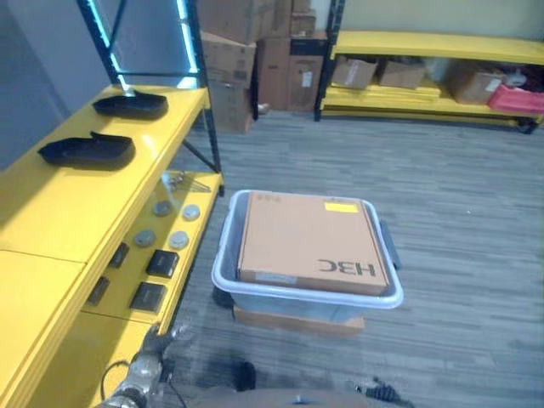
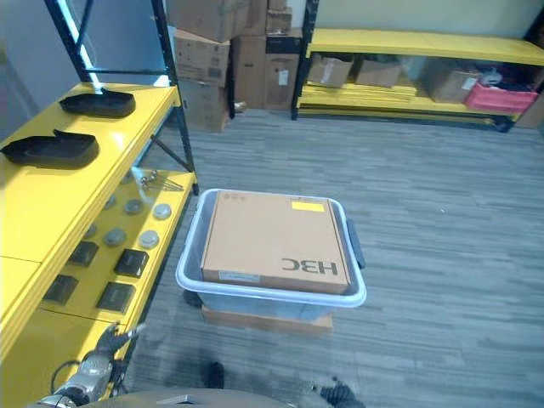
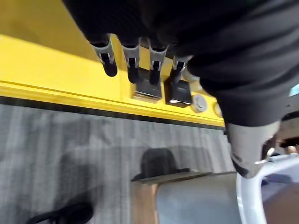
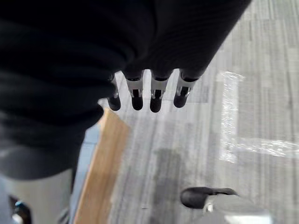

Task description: Move parts from the plastic box to the shelf.

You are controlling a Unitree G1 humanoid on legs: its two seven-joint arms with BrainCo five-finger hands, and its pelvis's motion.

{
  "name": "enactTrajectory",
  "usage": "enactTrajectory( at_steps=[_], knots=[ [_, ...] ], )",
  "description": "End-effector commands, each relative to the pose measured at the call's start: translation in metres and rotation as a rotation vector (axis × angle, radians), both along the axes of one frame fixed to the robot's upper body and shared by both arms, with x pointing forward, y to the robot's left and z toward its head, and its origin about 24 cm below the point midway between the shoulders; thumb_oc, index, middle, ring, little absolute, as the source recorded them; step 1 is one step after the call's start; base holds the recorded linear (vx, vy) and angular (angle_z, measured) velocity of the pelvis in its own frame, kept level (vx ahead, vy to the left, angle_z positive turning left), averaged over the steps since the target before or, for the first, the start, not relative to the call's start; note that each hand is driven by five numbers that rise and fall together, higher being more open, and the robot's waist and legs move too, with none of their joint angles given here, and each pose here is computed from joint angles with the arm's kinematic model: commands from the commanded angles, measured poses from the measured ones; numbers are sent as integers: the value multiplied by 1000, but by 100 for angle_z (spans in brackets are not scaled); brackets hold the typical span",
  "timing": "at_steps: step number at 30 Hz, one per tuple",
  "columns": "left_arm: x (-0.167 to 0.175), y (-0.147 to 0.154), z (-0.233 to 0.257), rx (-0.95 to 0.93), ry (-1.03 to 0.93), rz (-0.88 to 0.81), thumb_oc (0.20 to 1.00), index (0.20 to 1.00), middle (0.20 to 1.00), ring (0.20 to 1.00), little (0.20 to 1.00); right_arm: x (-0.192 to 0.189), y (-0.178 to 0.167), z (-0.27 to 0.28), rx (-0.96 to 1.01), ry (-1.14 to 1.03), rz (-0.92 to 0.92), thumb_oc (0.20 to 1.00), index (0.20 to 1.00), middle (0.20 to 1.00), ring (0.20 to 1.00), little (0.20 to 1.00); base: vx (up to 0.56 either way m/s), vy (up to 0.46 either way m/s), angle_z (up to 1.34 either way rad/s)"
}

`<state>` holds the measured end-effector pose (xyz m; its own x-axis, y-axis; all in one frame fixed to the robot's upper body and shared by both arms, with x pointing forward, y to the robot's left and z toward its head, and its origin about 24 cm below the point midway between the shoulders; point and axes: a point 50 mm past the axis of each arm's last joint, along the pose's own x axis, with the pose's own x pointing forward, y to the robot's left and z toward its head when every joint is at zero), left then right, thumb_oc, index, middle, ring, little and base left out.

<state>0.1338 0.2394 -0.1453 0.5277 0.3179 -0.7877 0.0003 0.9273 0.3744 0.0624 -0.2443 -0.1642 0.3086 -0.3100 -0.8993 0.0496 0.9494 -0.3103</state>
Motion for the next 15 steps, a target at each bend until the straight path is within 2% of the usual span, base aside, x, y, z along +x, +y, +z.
enactTrajectory(
  at_steps=[1, 4, 5, 6, 10, 12, 15],
  knots=[
    [11, 1, 3, -41, -17, -3, 1000, 1000, 1000, 1000, 1000, -15, -19, 2, -18, 71, -44, 1000, 1000, 1000, 1000, 1000, 99, 103, 26],
    [-14, 3, -7, -50, 91, 17, 1000, 1000, 1000, 1000, 1000, -32, -19, 0, 0, 134, -81, 1000, 1000, 1000, 1000, 1000, 66, 67, 15],
    [-14, 3, -7, -50, 91, 17, 1000, 1000, 1000, 1000, 1000, -32, -19, 0, 0, 134, -81, 1000, 1000, 1000, 1000, 1000, 32, 51, 17],
    [-33, 5, -12, -62, 162, 45, 1000, 1000, 1000, 1000, 1000, -32, -20, 1, 12, 129, -101, 1000, 1000, 1000, 1000, 1000, 41, 43, 6],
    [-56, 10, -16, -64, 242, 87, 1000, 1000, 1000, 1000, 1000, -26, -18, 1, 28, 114, -98, 1000, 1000, 1000, 1000, 1000, 23, 16, -1],
    [-65, 13, -17, -68, 271, 117, 1000, 1000, 1000, 1000, 1000, -17, -16, 1, 46, 85, -91, 1000, 1000, 1000, 1000, 1000, 38, 13, -12],
    [-62, 13, -17, -63, 254, 98, 1000, 1000, 1000, 1000, 1000, -8, -13, 1, 57, 55, -84, 1000, 1000, 1000, 1000, 1000, 15, 5, -5]
  ],
)
